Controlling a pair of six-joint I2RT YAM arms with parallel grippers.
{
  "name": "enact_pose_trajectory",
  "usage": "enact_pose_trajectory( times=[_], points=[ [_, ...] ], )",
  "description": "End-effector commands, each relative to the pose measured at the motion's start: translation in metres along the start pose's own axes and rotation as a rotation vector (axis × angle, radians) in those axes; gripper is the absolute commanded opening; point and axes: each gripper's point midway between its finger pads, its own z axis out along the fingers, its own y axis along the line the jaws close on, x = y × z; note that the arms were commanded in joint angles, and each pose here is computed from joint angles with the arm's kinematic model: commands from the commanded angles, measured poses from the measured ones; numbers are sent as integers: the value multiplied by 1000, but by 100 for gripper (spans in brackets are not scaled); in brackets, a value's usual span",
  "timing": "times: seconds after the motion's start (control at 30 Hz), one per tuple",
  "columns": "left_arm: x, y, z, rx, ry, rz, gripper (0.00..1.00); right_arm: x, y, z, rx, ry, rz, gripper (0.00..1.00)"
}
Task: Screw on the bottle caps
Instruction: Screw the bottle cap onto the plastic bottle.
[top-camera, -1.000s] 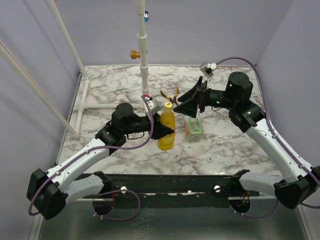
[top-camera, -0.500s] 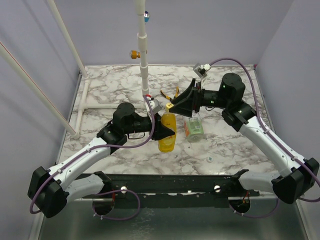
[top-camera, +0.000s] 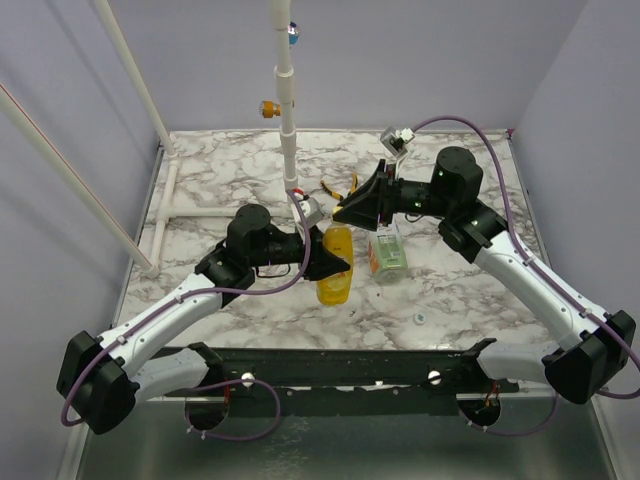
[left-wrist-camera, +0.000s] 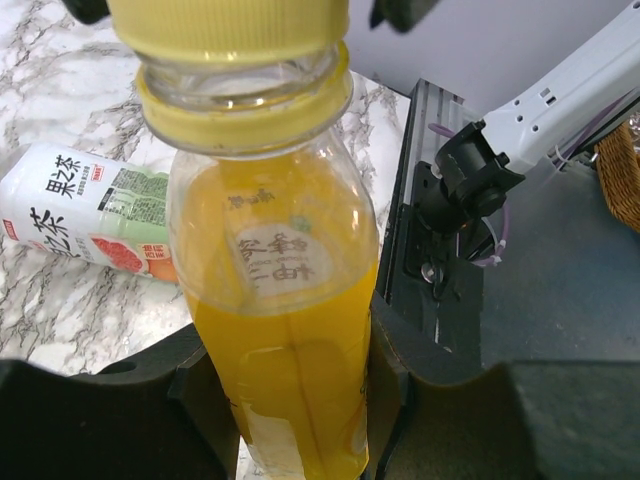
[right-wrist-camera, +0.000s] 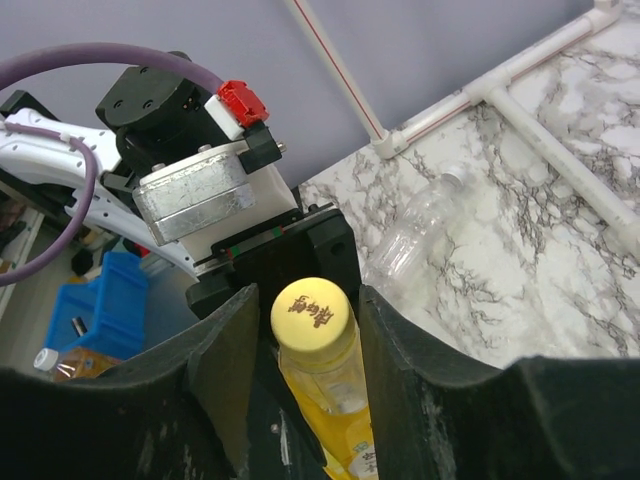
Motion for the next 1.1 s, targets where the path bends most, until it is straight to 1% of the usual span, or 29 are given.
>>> enact_pose_trajectory(
  times=[0.0,0.17,0.6,0.63,0.73,0.97,1.07],
  points=[
    [-9,-4,2,36,-19,19,0,-9,3,-2,25,-14,-24,46],
    [-12,-4,3,40,-21,22,0,-7,2,-2,40,-9,-25,42],
    [-12,-1,5,39,-15,26,0,-2,-3,1,96,16,-31,40],
    [-12,-1,5,39,-15,27,0,-2,-3,1,95,17,-34,40],
    [-12,0,5,37,-15,28,0,-5,-1,1,96,9,-42,50],
    [-14,0,5,38,-17,31,0,-11,2,0,99,-6,-47,55],
    [-14,1,5,35,-18,34,0,-12,3,0,99,-18,-41,55]
  ],
)
